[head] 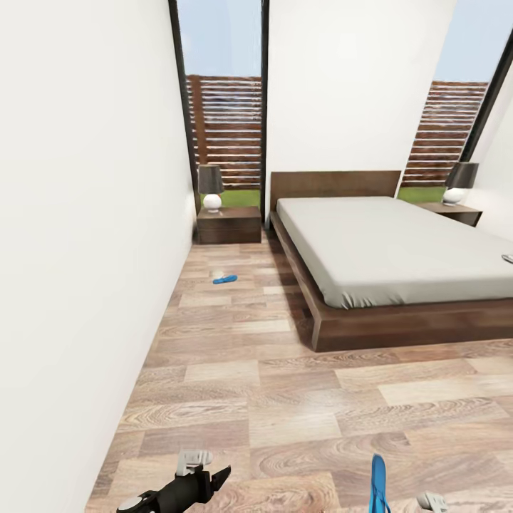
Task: In the bedroom, move the book from the bed onto either nightstand, and place the two sandals side by side next to the bed.
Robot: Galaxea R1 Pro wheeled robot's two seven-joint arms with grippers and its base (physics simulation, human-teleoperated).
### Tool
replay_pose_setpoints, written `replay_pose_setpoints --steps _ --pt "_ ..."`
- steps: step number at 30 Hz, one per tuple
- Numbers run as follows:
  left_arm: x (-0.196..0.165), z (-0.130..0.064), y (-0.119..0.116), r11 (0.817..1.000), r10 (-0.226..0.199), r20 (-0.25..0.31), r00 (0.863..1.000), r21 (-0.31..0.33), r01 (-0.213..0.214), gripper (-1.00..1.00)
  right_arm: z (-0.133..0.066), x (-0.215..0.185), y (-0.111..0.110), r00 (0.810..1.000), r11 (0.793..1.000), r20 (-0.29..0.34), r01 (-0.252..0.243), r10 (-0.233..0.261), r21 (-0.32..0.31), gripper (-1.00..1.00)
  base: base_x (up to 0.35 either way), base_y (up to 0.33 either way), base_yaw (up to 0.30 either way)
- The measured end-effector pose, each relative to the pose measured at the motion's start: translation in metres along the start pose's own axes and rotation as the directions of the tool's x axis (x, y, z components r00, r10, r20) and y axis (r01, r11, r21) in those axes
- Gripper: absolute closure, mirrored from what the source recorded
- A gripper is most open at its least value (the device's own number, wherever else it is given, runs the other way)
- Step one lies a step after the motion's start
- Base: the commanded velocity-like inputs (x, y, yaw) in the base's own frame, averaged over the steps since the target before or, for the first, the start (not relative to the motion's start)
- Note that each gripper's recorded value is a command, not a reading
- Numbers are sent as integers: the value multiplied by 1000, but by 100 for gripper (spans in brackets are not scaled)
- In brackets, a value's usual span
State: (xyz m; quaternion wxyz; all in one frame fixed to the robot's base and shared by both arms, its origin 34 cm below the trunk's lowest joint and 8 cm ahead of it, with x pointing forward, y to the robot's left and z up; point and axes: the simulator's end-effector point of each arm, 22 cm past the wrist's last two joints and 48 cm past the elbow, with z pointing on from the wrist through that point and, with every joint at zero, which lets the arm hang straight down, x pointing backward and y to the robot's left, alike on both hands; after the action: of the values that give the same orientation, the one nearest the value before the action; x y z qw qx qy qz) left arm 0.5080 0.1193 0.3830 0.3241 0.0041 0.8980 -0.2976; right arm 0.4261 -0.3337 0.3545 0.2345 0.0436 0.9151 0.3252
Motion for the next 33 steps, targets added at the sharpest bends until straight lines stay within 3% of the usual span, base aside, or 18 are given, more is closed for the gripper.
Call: replay_pose_setpoints --steps 15,33 --pt "6 2 2 1000 -8 -12 1000 -2 8 -100 1 5 -3 1000 1000 -12 -8 8 3 100 14 0 0" --pt "6 1 2 1000 -8 -12 1000 -4 8 -100 1 6 -2 1000 1000 -13 -7 7 3 100 306 0 0"
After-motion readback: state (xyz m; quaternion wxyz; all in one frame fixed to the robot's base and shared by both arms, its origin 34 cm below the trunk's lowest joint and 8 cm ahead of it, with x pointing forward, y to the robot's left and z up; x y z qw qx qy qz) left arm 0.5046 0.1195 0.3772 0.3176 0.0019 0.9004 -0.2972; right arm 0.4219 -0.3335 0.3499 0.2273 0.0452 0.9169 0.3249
